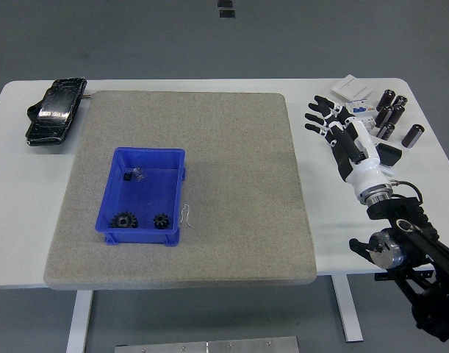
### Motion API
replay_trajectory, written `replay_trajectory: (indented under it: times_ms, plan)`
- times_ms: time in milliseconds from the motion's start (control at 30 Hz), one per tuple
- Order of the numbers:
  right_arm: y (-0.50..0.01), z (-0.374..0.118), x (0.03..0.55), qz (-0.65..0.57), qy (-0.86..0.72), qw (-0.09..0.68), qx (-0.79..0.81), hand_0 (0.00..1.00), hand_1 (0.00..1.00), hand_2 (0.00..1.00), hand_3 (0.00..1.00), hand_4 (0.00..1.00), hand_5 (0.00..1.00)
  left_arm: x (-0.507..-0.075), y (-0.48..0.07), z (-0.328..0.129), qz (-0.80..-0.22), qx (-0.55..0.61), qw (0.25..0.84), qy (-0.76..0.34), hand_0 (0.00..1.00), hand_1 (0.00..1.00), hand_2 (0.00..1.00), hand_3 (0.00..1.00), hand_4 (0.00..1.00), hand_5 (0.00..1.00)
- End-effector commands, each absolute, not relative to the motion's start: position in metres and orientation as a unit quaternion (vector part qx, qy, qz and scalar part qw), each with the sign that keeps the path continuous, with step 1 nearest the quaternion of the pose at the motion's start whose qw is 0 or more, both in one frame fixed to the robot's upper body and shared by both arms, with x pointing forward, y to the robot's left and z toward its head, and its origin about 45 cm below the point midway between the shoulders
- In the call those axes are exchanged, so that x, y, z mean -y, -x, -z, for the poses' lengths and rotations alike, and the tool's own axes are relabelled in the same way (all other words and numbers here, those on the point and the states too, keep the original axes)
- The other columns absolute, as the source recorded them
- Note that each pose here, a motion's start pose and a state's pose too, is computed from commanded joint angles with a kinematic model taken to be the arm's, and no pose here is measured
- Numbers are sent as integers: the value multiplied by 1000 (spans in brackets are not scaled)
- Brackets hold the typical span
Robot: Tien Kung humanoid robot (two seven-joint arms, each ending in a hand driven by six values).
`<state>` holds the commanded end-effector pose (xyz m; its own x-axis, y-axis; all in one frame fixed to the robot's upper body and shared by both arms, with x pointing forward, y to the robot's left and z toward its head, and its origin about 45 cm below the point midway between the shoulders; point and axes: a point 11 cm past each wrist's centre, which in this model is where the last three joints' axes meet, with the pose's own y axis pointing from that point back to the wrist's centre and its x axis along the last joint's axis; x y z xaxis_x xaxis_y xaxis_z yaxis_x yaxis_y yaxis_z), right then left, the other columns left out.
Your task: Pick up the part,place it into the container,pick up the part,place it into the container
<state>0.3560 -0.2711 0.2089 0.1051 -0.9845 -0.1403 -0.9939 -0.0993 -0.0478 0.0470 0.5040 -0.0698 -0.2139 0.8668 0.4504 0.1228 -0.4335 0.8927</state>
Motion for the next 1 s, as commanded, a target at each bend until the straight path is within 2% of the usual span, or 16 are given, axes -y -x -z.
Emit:
replay_trajectory:
  times_ms: [1000]
  plan:
    - [-355, -237, 311, 1, 700, 88, -708, 752, 717, 743, 719, 846, 624, -509, -58, 66, -643, -433, 301, -555, 681, 638, 604, 594, 672, 347]
